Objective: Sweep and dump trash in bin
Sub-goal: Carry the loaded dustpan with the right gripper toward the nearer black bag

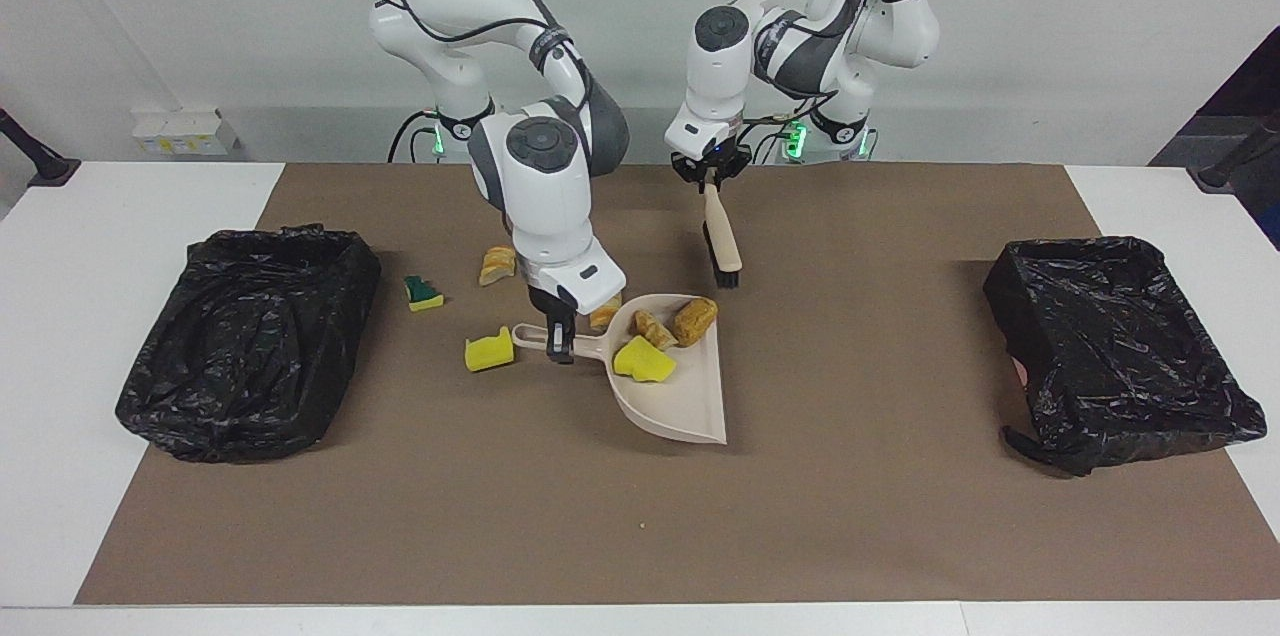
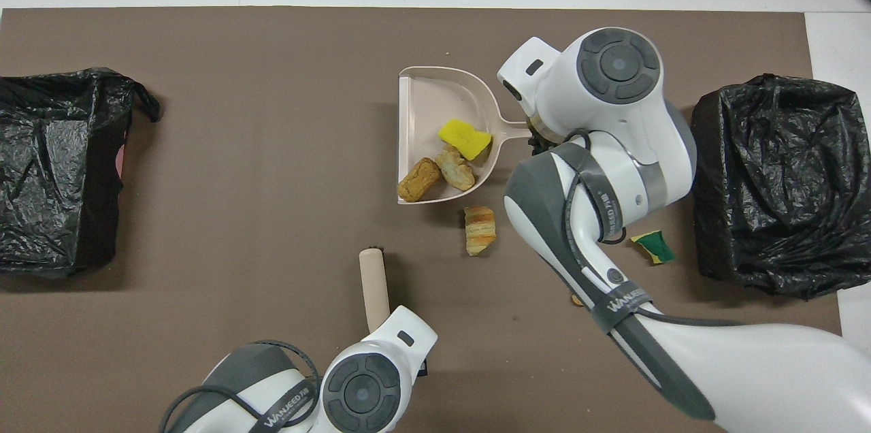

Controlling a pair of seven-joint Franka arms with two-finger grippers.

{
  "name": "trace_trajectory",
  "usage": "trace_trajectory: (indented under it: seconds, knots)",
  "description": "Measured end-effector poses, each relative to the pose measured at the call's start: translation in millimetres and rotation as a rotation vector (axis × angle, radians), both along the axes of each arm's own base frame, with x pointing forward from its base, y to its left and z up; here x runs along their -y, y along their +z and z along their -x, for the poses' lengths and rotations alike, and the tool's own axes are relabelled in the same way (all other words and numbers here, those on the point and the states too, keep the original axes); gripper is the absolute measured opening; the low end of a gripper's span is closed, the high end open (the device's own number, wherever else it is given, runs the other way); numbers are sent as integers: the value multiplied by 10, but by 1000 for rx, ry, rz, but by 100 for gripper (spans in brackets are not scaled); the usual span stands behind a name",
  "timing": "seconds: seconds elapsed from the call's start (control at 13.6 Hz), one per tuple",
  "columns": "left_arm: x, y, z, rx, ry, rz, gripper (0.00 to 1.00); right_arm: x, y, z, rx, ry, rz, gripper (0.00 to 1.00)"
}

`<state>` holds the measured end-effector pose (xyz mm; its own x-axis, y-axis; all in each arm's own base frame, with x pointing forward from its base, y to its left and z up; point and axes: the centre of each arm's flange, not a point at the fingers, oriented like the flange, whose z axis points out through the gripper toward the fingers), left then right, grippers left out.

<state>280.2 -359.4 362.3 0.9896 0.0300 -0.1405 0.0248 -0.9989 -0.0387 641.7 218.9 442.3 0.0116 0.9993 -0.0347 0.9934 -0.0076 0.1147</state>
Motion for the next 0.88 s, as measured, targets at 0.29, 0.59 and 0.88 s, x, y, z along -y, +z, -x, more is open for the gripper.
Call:
trace_trajectory:
  seconds: [0.29, 0.59, 0.88]
  knots:
    - [38, -62, 57, -36, 22, 20, 26, 839, 341, -94, -4, -25, -20, 31]
    - [26, -120, 51, -48, -35, 24, 26, 1728, 642, -104, 15, -70, -9, 31]
    - [27, -143, 30, -40, -35, 35, 26, 2684, 869, 52, -11, -115, -50, 31]
